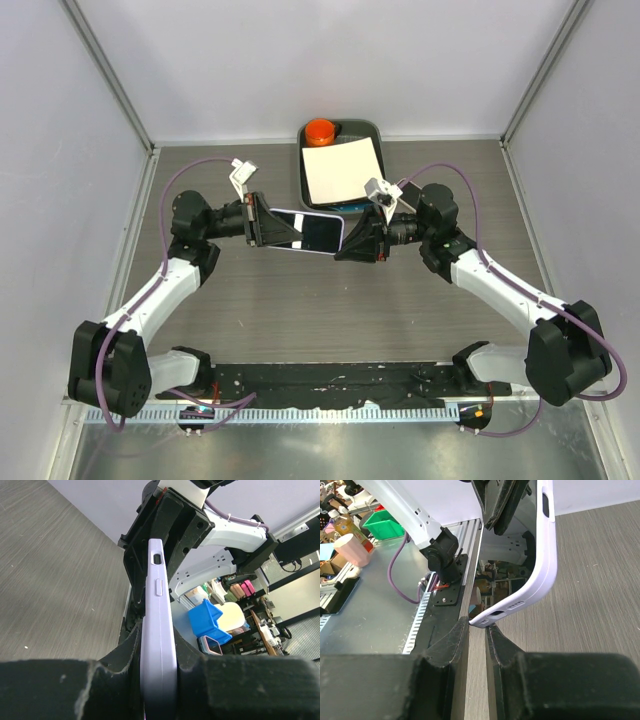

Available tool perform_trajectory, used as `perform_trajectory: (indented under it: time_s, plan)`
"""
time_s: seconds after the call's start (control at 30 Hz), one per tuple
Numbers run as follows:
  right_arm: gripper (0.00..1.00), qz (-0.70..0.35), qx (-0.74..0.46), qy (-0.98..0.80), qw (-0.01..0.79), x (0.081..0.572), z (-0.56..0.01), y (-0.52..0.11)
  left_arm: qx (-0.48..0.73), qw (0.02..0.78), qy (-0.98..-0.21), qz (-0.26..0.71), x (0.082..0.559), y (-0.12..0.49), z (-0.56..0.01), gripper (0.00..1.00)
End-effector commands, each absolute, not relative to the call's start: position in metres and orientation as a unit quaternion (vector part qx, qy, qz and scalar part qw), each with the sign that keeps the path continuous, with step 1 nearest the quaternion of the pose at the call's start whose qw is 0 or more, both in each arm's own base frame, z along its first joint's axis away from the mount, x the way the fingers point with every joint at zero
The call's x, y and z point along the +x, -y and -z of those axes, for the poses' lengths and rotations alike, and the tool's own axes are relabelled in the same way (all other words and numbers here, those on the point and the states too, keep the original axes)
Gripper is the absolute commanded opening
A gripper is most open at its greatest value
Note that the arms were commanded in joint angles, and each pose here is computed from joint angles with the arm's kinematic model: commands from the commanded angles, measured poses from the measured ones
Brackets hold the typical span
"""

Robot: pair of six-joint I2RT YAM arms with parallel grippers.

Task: Take the phone out of the phone case
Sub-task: Remove the phone case from the phone.

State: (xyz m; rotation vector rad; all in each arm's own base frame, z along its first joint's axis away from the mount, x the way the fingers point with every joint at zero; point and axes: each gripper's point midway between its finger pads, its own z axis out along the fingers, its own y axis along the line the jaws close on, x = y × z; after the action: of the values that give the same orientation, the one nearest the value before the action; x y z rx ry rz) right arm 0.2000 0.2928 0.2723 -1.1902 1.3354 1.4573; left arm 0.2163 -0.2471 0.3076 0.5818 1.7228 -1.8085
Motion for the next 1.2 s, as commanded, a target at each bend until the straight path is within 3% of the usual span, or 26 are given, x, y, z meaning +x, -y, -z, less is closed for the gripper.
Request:
perform_trajectory:
  time_s: [0.0,0.5,0.87,1.17]
  plan:
    - [0.01,-0.501,-0.449,-0.514,0.531,0.251,-0.305,-0.301,0.275,0.237,-0.618,0.697,0.176,0.254,-0.321,0.0]
    - [0.01,-0.51,-0.398,-0.549,0.53,0.273,-0.304,-0.301,0.279,0.237,-0.615,0.698,0.172,0.253,-0.322,0.0]
    - [0.01,-0.509,-0.296,-0.607,0.534,0.318,-0.296,-0.294,0.283,0.238,-0.613,0.698,0.17,0.252,-0.322,0.0]
    - [0.01,-0.564,-0.265,-0.61,0.49,0.315,-0.294,-0.299,0.284,0.24,-0.611,0.699,0.17,0.252,-0.323,0.0]
